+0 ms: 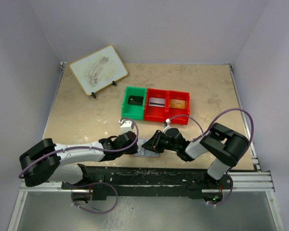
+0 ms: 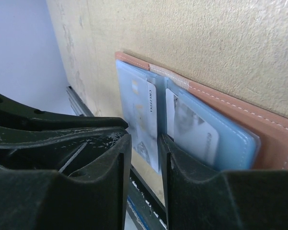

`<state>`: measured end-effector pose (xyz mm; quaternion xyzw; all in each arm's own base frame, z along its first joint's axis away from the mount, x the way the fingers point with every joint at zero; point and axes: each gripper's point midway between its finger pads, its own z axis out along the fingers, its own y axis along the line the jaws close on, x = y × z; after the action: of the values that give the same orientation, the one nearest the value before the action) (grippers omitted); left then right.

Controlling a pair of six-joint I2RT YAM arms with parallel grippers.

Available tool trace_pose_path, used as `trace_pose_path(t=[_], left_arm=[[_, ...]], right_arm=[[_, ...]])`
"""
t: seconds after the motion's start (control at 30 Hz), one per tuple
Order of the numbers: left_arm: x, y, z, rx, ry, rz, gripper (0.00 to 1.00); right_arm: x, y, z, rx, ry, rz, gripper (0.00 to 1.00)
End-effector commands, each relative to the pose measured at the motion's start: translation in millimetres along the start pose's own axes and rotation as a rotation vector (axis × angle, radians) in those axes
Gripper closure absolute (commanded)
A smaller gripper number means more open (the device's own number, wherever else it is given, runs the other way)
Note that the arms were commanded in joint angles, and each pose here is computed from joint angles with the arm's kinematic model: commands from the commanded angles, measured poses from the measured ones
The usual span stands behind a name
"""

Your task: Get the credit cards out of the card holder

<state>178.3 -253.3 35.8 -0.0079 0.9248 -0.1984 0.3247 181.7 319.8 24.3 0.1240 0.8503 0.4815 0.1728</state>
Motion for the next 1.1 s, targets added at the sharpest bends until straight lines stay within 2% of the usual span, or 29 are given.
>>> trace_pose_path(t=[0.0,0.1,0.2,0.63,0.9,1.07], left_arm=[[-3,-3,4,-0.013,0.004,0.004,0.89],[-1,6,3,-0.05,0.005,-0.012,0.9],[-2,7,0,-0.043,-0.005,-0.025,0.91],[6,11,2,-0.043,0.017,-0.007,0.92],[3,14,0,-0.054,0.0,-0.016,0.92],[0,16,-1,-0.067,-0.017,-0.023,0.92]], right_arm=[[2,-12,0,0.036,0.005,0.001,0.67],[0,-15,-2,0.038,-0.007,0.012,0.69],[0,-13,-2,0.019,-0.002,0.015,0.78],[3,-10,5,-0.001,0.027,-0.01,0.82],[0,-3,6,0.005,0.034,-0.064,0.99],[-4,3,-2,0.003,0.006,-0.069,1.0]])
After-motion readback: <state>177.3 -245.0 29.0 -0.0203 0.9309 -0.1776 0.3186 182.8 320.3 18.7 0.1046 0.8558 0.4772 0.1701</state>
